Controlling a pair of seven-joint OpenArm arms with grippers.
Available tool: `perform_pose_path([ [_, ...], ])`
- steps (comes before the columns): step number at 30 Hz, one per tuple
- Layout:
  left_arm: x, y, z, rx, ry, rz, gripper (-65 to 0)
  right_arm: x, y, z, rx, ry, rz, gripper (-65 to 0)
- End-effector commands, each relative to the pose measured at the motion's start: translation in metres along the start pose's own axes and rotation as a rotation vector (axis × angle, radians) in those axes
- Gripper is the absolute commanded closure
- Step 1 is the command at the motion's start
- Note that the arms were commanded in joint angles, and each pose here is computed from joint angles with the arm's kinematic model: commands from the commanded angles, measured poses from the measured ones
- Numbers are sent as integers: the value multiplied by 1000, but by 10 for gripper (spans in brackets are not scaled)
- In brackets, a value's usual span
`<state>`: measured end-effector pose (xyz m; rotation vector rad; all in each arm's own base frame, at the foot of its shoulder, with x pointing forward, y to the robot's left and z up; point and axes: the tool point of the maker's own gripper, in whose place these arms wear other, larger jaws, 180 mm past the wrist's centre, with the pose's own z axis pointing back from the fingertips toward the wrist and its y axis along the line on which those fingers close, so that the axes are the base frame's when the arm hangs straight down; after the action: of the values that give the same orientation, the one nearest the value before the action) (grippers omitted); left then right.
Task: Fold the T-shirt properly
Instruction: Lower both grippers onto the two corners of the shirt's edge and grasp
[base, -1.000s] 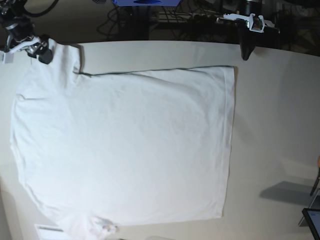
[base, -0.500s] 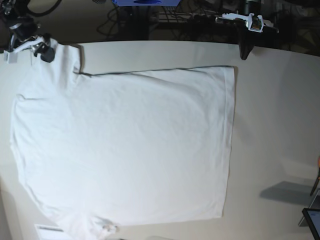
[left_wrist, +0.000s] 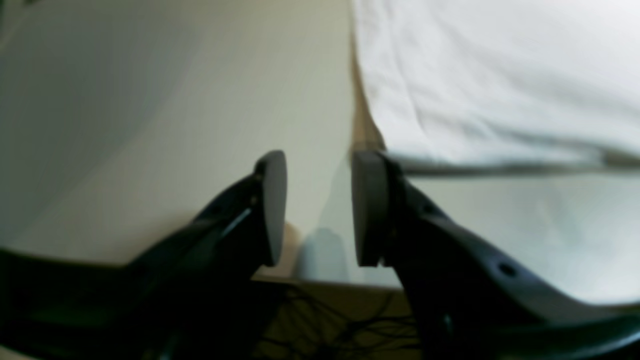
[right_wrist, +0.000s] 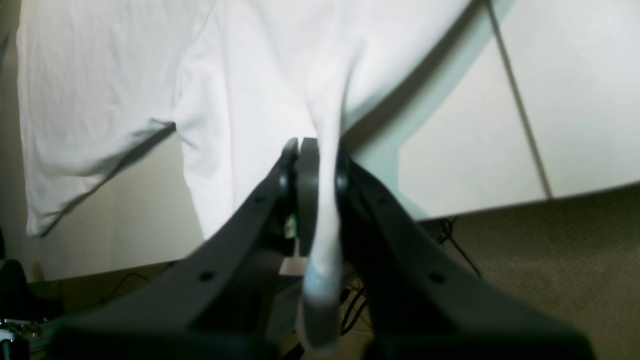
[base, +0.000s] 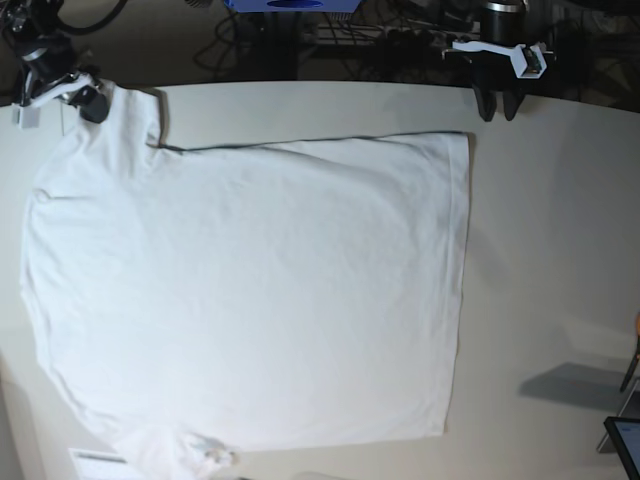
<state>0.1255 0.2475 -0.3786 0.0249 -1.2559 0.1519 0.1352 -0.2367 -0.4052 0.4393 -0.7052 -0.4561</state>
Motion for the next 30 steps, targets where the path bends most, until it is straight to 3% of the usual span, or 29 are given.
perform_pose_path([
  [1, 11, -2, 0, -36, -24, 25, -242, 10, 1, 4, 9, -33, 20, -7],
  [5, 14, -17, -8, -94, 8, 173, -264, 11, 1, 4, 8, -32, 23, -7],
  [17, -4, -34, -35, -125, 169, 447, -262, 11, 1, 4, 8, -31, 25, -7],
  [30, -24, -47, -54, -112, 206, 547, -260, 11, 1, 4, 8, -31, 25, -7],
])
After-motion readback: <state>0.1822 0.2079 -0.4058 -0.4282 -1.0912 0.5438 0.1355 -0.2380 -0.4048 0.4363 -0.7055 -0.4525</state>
